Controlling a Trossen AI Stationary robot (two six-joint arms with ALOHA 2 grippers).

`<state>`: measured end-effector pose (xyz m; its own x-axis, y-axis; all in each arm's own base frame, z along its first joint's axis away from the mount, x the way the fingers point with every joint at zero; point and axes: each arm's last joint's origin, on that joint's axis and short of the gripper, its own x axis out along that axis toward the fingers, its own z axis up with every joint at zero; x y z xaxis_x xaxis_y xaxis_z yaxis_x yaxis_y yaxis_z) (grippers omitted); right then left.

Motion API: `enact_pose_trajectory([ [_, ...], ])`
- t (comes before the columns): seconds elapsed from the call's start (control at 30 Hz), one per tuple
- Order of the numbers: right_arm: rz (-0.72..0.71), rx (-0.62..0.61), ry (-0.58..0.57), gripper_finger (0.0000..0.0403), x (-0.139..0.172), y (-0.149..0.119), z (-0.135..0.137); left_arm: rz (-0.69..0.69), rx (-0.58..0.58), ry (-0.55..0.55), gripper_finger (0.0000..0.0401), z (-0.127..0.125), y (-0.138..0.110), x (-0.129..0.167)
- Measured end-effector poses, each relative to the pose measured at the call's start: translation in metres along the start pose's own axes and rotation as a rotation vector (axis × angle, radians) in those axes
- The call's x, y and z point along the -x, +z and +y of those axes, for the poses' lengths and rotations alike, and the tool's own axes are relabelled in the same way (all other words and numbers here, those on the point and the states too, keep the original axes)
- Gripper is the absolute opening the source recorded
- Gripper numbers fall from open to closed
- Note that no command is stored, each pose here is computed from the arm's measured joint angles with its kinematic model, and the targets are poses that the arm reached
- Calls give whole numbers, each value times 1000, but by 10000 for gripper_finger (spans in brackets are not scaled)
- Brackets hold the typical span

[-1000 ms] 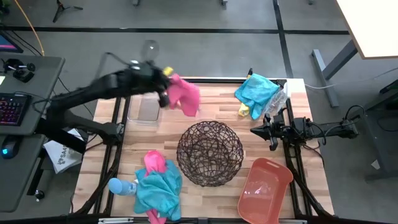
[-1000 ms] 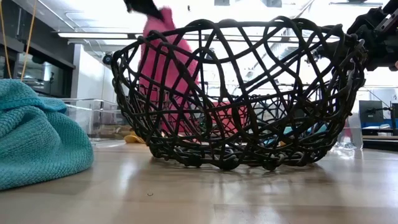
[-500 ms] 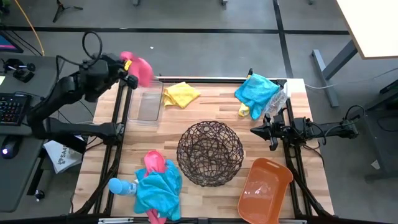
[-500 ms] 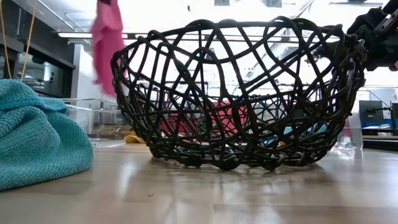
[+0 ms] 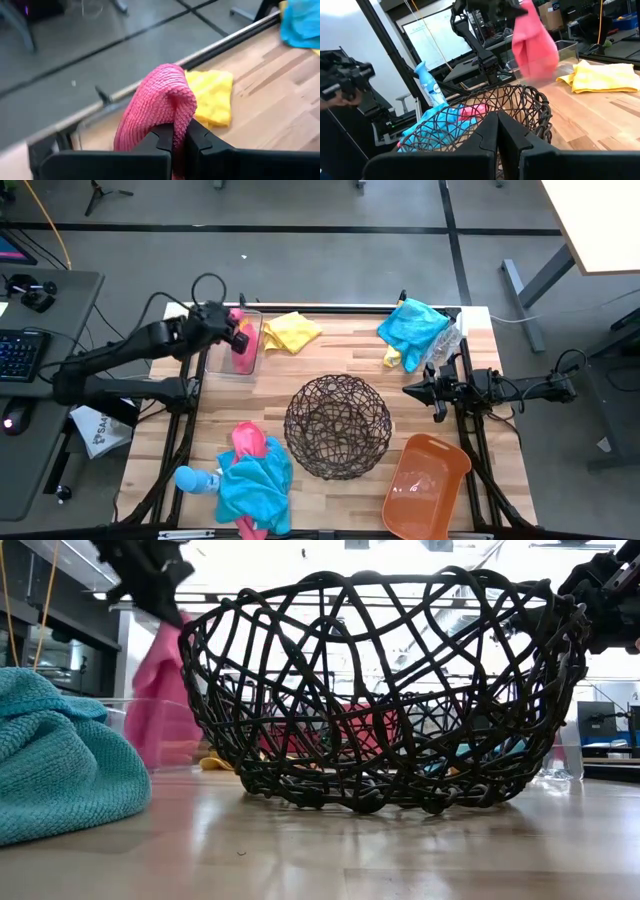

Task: Sort microfiber towel by color & place in baskets
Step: Put the top pink towel into the transparent bin

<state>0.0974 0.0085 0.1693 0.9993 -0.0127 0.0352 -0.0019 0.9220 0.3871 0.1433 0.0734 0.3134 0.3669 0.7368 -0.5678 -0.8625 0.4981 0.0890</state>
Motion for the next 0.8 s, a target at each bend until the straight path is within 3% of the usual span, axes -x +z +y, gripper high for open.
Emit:
enact_pose_trajectory([
  [0.2, 0, 0, 0, 0, 0, 0, 0, -49, 166, -37, 0, 3, -6, 2],
  [0.4, 0, 0, -1, 0, 0, 0, 0, 27, 82, 49, 0, 10, -11, -4],
  [0.63, -2, 0, -4, 0, 0, 0, 0, 270, -35, 0, 5, 3, -27, -41],
  [0.8, -1, 0, -4, 0, 0, 0, 0, 346, -96, 16, 39, -2, -31, -57],
])
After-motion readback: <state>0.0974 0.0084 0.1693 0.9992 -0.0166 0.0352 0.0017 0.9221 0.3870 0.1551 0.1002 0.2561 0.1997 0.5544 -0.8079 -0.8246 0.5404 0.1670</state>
